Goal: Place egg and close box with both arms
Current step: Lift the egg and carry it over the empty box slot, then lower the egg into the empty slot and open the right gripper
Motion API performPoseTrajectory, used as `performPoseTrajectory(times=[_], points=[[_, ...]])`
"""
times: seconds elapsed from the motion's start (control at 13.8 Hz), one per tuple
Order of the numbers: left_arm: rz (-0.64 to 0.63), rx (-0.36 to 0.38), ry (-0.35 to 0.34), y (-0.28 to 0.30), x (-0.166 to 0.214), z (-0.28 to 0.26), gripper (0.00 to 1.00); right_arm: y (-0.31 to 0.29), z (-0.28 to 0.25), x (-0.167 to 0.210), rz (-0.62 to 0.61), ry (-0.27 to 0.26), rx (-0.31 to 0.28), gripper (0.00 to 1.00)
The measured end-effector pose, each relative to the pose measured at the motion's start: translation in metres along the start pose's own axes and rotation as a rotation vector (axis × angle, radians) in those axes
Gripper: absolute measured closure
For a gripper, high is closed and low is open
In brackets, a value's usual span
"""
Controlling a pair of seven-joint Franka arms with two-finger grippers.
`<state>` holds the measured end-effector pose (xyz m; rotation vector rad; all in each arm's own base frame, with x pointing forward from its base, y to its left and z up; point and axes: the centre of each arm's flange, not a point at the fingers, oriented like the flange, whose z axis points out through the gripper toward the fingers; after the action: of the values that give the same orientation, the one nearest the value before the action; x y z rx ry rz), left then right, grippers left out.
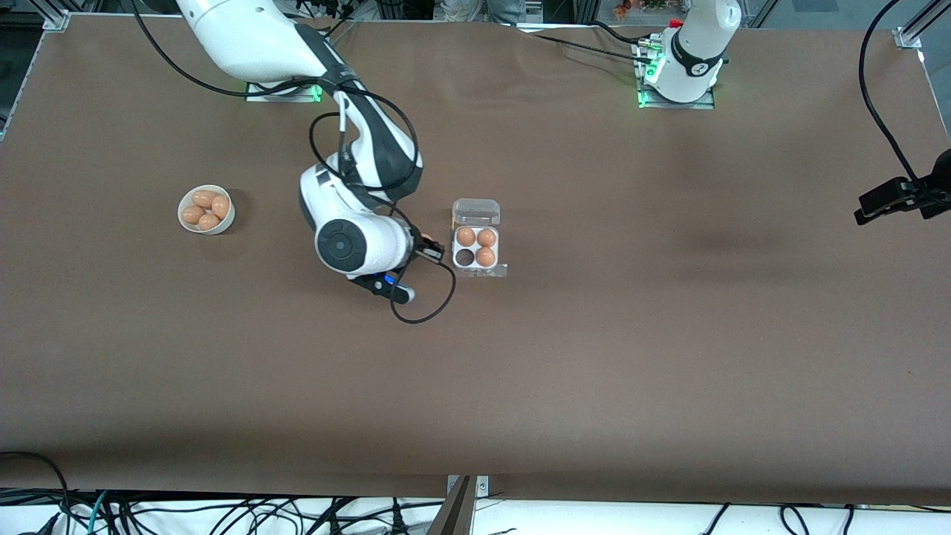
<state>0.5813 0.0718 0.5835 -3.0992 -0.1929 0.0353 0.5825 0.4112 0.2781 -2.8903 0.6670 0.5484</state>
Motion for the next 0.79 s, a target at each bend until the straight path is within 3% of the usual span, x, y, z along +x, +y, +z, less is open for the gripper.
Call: performPoseTrajectory(times=[0.22, 0.79], points=[[0.000, 0.000, 0.000, 0.000, 0.000, 0.000, 0.00, -0.024, 0.024, -0.014, 0.045, 0.033, 0.052, 0.52], [0.000, 0.000, 0.000, 0.000, 0.000, 0.000, 0.00, -0.035, 0.064, -0.029, 0.089, -0.036, 0.055, 0.52]])
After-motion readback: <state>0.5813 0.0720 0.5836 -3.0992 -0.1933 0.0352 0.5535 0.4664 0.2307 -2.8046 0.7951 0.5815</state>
